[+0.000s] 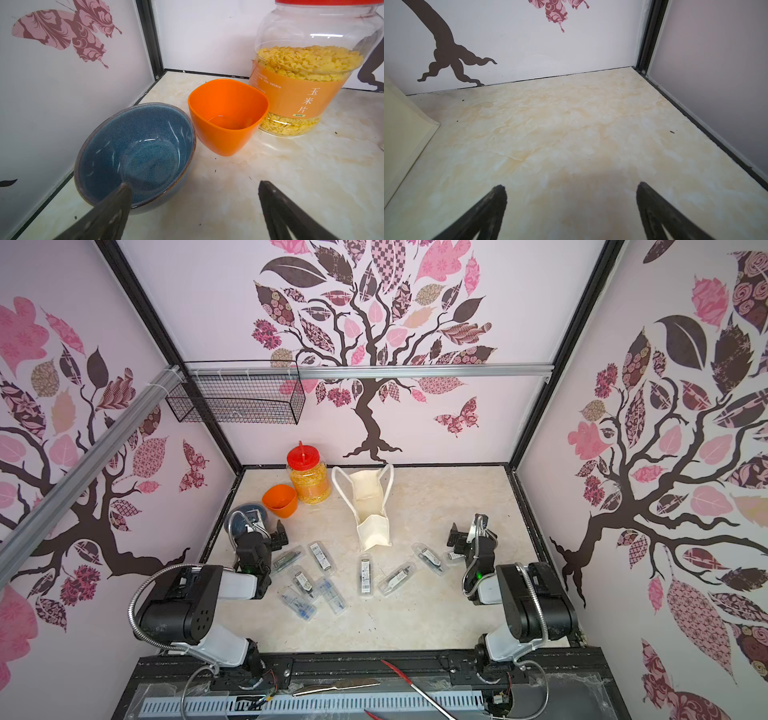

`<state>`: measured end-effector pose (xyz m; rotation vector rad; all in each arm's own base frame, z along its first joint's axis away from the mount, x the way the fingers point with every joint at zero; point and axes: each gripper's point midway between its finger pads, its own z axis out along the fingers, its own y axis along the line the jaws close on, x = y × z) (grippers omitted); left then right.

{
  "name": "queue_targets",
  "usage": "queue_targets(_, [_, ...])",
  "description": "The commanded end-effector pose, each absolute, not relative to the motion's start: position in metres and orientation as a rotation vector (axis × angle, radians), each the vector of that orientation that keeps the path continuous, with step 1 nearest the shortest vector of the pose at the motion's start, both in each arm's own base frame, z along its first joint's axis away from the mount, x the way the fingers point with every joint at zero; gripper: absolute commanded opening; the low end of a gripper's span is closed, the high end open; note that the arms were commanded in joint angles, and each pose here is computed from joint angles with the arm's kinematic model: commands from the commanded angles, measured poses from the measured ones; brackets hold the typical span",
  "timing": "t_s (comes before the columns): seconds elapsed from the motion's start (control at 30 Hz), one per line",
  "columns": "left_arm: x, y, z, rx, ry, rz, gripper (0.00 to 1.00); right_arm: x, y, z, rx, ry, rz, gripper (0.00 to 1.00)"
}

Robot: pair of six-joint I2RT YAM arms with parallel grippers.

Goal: Put the compass set into the canvas bag
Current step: Pick up the compass set at the center of the board.

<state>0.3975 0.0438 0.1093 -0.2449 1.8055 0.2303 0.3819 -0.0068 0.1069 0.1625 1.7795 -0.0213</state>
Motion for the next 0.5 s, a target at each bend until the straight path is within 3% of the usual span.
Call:
queue_targets(0.0, [0.3945,0.0452,0.1087,-0.247,1.794,0.230,0.98,0.3861,-0.0077,0.1126,0.160,1.758,-0.041,1.00])
queue_targets(0.47, [0.3944,0.0453,0.1084,-0.247,1.796,0.231,0.98,0.3862,-0.0075,0.1122,0.160,1.760,-0.038,1.00])
